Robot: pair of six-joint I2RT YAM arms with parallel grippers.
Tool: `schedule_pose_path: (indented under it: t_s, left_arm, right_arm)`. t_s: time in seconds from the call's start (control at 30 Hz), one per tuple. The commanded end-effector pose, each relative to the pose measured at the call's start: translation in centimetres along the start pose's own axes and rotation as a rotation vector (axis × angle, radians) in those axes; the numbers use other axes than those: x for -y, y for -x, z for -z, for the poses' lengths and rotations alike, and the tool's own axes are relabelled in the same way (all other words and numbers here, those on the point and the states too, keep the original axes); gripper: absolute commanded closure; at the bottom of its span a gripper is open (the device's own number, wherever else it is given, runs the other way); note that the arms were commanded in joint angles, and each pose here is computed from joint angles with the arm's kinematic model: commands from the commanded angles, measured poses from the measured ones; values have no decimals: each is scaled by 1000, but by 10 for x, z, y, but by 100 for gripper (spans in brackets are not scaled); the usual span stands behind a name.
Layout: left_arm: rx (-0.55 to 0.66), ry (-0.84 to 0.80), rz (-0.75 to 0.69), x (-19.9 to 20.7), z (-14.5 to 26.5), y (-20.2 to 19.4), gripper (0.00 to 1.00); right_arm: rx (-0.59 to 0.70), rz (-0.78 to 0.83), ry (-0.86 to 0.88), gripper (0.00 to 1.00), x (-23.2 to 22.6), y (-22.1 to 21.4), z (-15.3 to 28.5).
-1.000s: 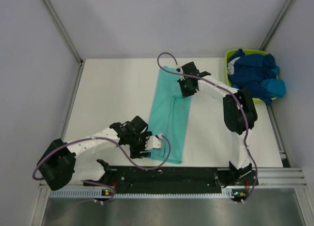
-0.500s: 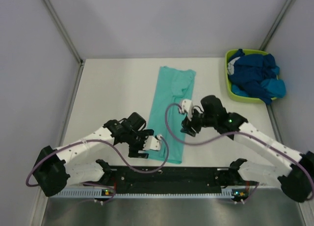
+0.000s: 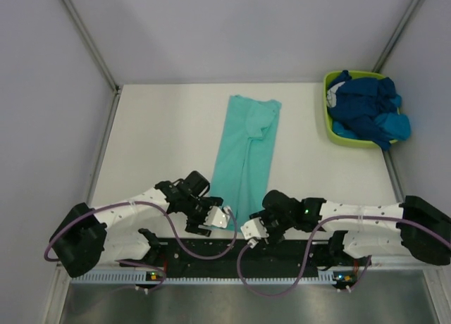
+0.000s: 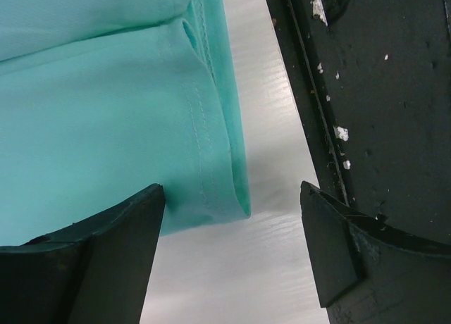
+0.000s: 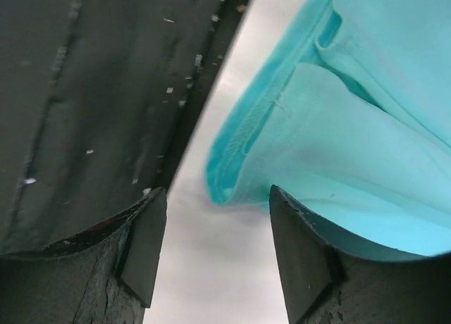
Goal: Fold and stack the t-shirts
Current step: Grab the bottom of the folded rectangular tshirt with both arms, then fold the folded rectangular tshirt in 1/3 of the way
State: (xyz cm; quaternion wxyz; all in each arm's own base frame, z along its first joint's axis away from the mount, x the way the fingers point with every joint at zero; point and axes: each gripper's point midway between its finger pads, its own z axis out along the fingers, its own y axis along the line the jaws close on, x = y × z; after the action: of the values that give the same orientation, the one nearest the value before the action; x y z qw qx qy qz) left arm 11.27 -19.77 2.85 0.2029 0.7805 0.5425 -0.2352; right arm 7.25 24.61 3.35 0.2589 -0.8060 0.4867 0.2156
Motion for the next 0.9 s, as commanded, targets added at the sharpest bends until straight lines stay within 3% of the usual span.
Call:
schedule_pose_path:
  t_s: [0.0,0.2,0.23,0.27,0.33,0.37,0.53,0.6,0.77,0.87]
  left_arm:
    - [-6,14,-39,-2,-4,-4,21]
    - [12,7,-12,1,-11,-6,51]
    - [14,2,-5,2,-12,-6,56]
    - [15,-5,-5,3,-12,-5,63]
    - [7,-24,3,7,-11,-6,89]
    - [4,-35,15,9,-9,-4,100]
    - [124,-167,69,42,28,40,100]
    - [149,-155,65,41,37,50,100]
    - [95,118,231,-36,44,51,100]
    - [98,202,371,-83,60,50,100]
  right_arm:
    - [17,87,-153,40,39,15,-11]
    - [-40,56,-141,46,39,4,-25]
    - [-46,71,-122,53,35,3,-27]
    - [-52,78,-109,66,31,2,-29]
    - [-59,72,-77,96,26,2,-29]
    - [-64,61,-57,100,23,3,-25]
    - [13,-16,9,100,1,32,14]
    - [48,-63,-56,100,6,41,33]
    - [159,-213,-211,100,54,45,66]
    - [132,-236,-320,100,99,26,77]
